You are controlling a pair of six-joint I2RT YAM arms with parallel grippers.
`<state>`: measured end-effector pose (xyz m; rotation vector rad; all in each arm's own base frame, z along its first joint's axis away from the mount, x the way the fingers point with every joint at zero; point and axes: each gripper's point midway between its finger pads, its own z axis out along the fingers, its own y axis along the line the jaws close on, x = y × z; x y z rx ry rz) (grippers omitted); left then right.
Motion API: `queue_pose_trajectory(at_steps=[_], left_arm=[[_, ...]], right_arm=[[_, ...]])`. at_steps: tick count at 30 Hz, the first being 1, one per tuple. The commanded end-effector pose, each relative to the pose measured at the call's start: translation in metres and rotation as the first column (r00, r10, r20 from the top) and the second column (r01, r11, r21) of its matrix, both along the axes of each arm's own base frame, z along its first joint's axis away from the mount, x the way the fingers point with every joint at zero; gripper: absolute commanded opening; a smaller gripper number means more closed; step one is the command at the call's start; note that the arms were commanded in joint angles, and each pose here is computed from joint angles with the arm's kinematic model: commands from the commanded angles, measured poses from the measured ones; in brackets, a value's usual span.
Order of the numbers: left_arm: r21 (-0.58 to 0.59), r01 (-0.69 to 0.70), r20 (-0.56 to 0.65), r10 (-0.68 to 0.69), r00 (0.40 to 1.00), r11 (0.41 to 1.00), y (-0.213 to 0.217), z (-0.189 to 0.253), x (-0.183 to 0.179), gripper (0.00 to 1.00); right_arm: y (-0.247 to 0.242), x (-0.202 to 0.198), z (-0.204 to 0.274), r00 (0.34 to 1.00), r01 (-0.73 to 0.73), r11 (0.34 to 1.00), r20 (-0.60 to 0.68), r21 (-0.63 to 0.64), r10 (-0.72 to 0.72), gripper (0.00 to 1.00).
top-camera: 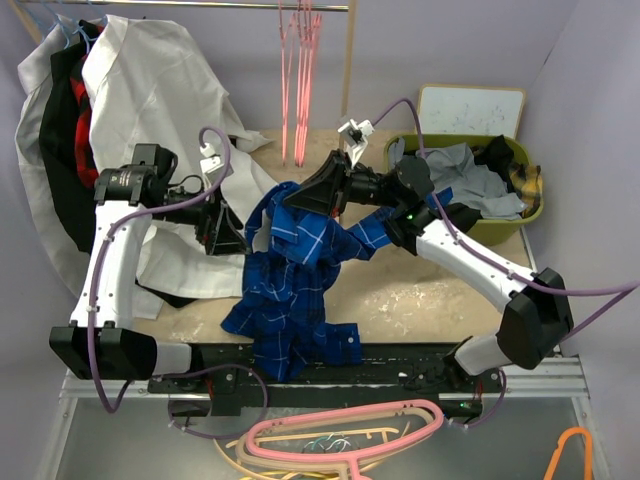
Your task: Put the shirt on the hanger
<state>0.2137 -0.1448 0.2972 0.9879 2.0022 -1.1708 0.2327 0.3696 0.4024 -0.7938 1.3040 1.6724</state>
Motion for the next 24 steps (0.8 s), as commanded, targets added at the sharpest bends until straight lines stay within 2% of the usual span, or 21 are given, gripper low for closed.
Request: queue_pose_trajectory(at_steps=[1,3,5,6,8,12,13,14,15,17,19,21,24], left_arm=[[-0.010,0.007,0.067,-0.006,0.998,1.000,-0.007,0.006,0.007,1.00],[-0.043,0.031,0.061,-0.028,0.998,0.999,-0.011,0.010,0.006,0.91],[-0.055,0.045,0.058,-0.041,0.997,0.997,-0.012,0.012,0.006,0.74],[-0.059,0.049,0.056,-0.045,0.997,0.997,-0.013,0.013,0.006,0.62],[-0.073,0.058,0.052,-0.055,0.997,0.996,-0.015,0.014,0.005,0.48],[-0.076,0.061,0.040,-0.058,0.998,0.995,-0.016,0.010,0.006,0.36],[-0.077,0.060,0.038,-0.057,0.998,0.995,-0.016,0.009,0.006,0.27],[-0.081,0.060,0.038,-0.057,0.998,0.995,-0.017,0.009,0.006,0.07],[-0.083,0.059,0.039,-0.056,0.998,0.995,-0.017,0.010,0.006,0.00],[-0.079,0.063,0.056,-0.058,0.997,0.995,-0.017,0.014,0.005,0.00],[-0.050,0.057,0.094,-0.052,0.994,0.997,-0.014,0.021,0.006,0.00],[-0.018,0.030,0.132,-0.027,0.991,0.999,-0.010,0.031,0.010,0.00],[-0.003,0.003,0.214,-0.003,0.977,1.000,-0.008,0.057,0.014,0.00]], right_arm=[[-0.009,-0.010,0.026,0.994,0.011,0.997,0.107,0.074,-0.019,0.00],[-0.009,-0.010,0.024,0.995,0.015,0.997,0.100,0.072,-0.022,0.00],[-0.009,-0.010,0.023,0.995,0.021,0.997,0.096,0.072,-0.028,0.00],[-0.010,-0.009,0.021,0.995,0.023,0.997,0.093,0.071,-0.030,0.00],[-0.010,-0.009,0.021,0.995,0.029,0.997,0.090,0.072,-0.035,0.00],[-0.011,-0.010,0.020,0.996,0.029,0.997,0.087,0.076,-0.036,0.00],[-0.011,-0.010,0.020,0.996,0.027,0.997,0.087,0.076,-0.034,0.00],[-0.011,-0.010,0.020,0.996,0.028,0.997,0.085,0.076,-0.035,0.00],[-0.011,-0.011,0.019,0.996,0.029,0.997,0.083,0.075,-0.035,0.00],[-0.012,-0.011,0.015,0.996,0.033,0.997,0.080,0.067,-0.038,0.03],[-0.014,-0.017,0.008,0.997,0.015,0.999,0.078,0.048,-0.019,0.28],[-0.020,-0.024,0.000,0.996,0.023,0.999,0.083,0.025,-0.025,0.62],[-0.032,-0.015,-0.024,0.981,0.159,0.983,0.124,-0.091,-0.148,0.98]])
